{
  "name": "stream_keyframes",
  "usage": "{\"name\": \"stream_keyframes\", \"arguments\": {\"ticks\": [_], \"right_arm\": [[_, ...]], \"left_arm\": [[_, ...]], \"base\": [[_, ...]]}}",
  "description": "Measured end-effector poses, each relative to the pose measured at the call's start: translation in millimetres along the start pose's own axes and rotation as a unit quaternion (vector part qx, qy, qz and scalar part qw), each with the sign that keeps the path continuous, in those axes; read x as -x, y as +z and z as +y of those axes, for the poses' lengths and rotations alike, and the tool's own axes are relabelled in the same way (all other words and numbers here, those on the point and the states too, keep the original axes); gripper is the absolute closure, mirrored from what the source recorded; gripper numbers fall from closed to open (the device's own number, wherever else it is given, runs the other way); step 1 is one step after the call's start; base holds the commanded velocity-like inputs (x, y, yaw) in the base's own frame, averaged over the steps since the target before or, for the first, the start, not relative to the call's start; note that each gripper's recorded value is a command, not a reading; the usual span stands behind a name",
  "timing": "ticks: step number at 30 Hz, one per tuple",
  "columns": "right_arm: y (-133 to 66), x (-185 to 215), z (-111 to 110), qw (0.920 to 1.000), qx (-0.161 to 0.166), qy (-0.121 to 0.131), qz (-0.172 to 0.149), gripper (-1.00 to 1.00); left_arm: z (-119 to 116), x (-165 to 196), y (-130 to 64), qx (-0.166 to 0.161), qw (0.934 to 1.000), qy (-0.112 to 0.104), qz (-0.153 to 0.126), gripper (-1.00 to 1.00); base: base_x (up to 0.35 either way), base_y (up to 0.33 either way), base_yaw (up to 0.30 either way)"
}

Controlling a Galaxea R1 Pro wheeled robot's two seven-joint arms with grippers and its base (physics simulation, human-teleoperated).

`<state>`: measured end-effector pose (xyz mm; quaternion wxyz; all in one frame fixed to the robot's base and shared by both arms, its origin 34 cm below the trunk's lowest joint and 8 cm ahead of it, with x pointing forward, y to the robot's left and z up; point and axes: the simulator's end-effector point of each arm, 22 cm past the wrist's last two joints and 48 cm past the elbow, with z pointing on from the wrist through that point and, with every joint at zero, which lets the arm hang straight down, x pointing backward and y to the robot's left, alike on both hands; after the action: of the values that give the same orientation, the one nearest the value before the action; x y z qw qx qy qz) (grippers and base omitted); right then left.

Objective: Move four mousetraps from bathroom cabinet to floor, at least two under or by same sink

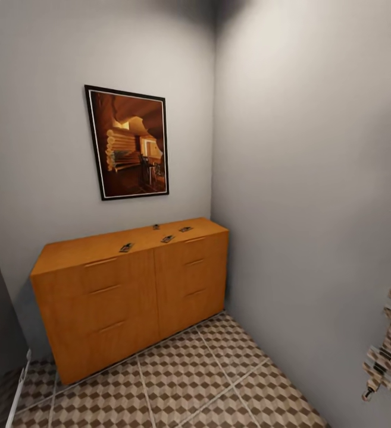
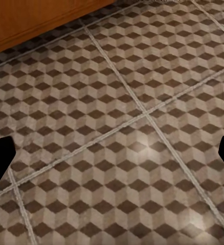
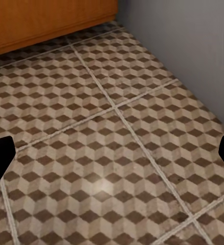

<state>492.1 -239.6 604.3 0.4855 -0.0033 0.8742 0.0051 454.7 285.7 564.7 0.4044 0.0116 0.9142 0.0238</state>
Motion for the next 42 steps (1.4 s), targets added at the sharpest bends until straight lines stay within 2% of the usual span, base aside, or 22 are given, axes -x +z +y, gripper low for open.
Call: {"name": "stream_keyframes", "arguments": {"ticks": [29,42], "right_arm": [[-0.1,2.1,0.0,1.0,0.0,0.0,-0.003,-1.0],[-0.3,2.3,0.0,1.0,0.0,0.0,-0.003,-1.0]], "left_arm": [[0.1,0.3,-0.4,0.0,1.0,0.0,-0.001,-1.0],[0.1,0.6,-0.6,0.0,1.0,0.0,-0.001,-1.0]], "base": [[0.005,0.0,-0.013],[0.199,0.0,0.0]]}}
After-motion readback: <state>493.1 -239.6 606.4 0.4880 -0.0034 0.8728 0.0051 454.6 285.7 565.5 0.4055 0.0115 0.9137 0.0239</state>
